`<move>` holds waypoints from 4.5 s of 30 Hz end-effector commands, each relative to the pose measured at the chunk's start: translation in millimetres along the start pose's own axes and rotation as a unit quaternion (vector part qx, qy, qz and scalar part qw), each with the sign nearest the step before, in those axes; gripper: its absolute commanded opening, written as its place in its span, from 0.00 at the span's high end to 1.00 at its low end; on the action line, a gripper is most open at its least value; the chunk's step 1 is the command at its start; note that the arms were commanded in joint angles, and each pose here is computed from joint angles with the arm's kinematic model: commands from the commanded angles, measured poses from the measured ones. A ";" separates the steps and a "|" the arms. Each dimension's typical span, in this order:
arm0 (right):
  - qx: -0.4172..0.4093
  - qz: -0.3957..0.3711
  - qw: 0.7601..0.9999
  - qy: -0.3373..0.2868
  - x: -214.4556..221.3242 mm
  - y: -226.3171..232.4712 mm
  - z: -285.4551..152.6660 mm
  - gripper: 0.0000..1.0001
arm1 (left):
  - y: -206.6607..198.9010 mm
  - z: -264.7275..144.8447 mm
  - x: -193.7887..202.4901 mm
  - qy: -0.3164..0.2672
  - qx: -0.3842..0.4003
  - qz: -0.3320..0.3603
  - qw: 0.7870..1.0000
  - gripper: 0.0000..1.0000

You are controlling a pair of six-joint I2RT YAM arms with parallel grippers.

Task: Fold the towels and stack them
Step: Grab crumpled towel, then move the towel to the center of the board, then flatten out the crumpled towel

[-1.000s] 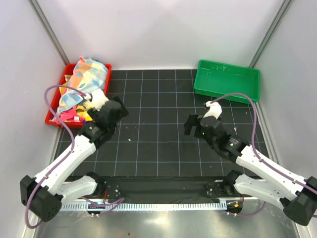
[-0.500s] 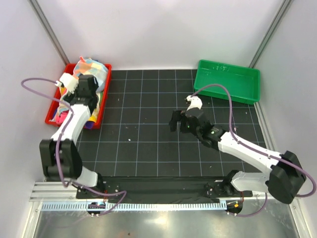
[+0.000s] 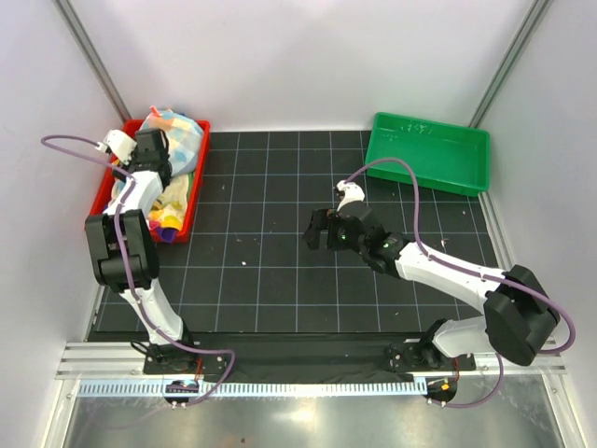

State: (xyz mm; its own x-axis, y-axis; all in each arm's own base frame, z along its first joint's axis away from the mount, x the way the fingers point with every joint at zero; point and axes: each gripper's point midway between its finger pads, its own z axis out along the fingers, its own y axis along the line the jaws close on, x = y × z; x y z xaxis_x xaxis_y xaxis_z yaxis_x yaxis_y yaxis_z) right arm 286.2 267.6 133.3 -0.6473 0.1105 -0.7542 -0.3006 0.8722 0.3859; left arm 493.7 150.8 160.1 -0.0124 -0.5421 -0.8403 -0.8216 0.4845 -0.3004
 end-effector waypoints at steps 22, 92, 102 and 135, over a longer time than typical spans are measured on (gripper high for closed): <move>-0.005 0.007 0.999 -0.041 -21.6 5.2 -5.5 0.00 | 25.7 6.0 -0.2 0.005 -0.063 -0.025 0.998 0.75; 0.133 0.025 0.989 -0.066 -46.1 -68.3 -84.8 0.00 | 53.5 -537.4 330.2 0.270 0.419 0.273 0.822 1.00; 0.105 0.038 0.992 -0.062 -41.9 -59.8 -86.2 0.01 | 51.7 -505.1 298.2 0.225 0.406 0.287 0.838 0.29; 0.100 0.048 0.992 0.059 131.9 -64.2 -94.7 0.06 | 167.3 -349.1 317.5 0.333 0.238 0.286 0.866 0.46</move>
State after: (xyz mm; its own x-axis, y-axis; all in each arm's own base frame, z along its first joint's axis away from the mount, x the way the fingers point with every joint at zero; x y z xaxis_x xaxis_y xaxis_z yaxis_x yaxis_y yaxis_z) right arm 149.3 181.8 55.6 -0.7695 0.0693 -0.6349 -0.1545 0.9444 0.2903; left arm 157.4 -169.8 18.0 -0.7598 -0.3325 -0.5587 -0.2678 0.9431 -0.1971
